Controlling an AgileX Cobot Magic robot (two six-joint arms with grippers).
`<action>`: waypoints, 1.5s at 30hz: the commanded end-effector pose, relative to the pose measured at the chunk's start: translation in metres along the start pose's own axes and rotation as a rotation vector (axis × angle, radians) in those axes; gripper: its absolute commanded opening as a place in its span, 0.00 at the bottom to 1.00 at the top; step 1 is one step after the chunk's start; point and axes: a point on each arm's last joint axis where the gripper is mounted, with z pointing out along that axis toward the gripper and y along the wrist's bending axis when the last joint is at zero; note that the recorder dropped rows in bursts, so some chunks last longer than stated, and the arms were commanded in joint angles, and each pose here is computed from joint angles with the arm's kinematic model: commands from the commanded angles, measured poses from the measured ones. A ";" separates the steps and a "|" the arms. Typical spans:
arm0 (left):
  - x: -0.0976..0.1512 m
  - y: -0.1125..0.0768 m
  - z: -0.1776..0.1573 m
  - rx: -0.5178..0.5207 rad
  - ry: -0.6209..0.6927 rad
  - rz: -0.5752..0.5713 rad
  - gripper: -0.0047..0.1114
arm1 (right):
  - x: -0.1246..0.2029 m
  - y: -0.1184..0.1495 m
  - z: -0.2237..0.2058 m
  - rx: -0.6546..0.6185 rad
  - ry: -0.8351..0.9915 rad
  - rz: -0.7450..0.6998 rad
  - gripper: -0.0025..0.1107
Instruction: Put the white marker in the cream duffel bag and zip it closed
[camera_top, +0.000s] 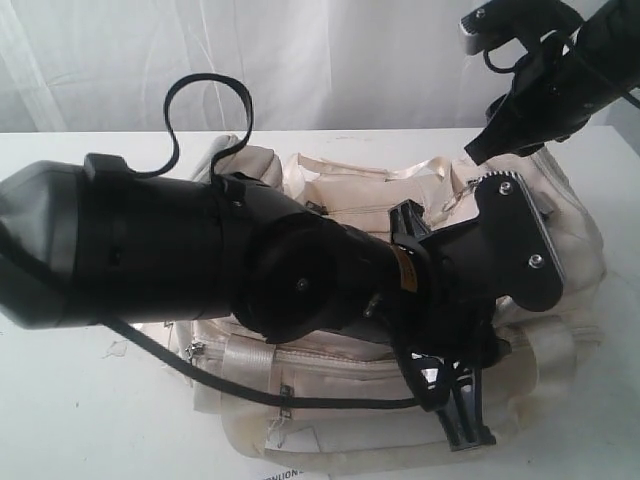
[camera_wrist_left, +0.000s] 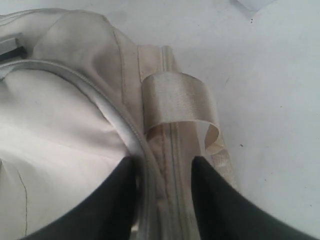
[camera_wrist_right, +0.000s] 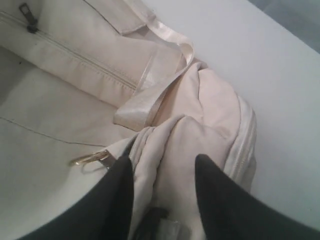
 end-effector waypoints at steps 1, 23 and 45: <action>0.002 0.001 -0.003 0.004 0.007 -0.072 0.42 | -0.004 -0.003 -0.026 0.009 -0.061 0.025 0.37; -0.014 0.028 -0.044 -0.103 -0.112 -0.152 0.41 | 0.047 0.031 -0.148 0.080 -0.438 0.138 0.28; -0.028 0.048 -0.080 -0.192 -0.259 -0.285 0.41 | 0.150 0.084 -0.169 0.047 -0.711 0.408 0.02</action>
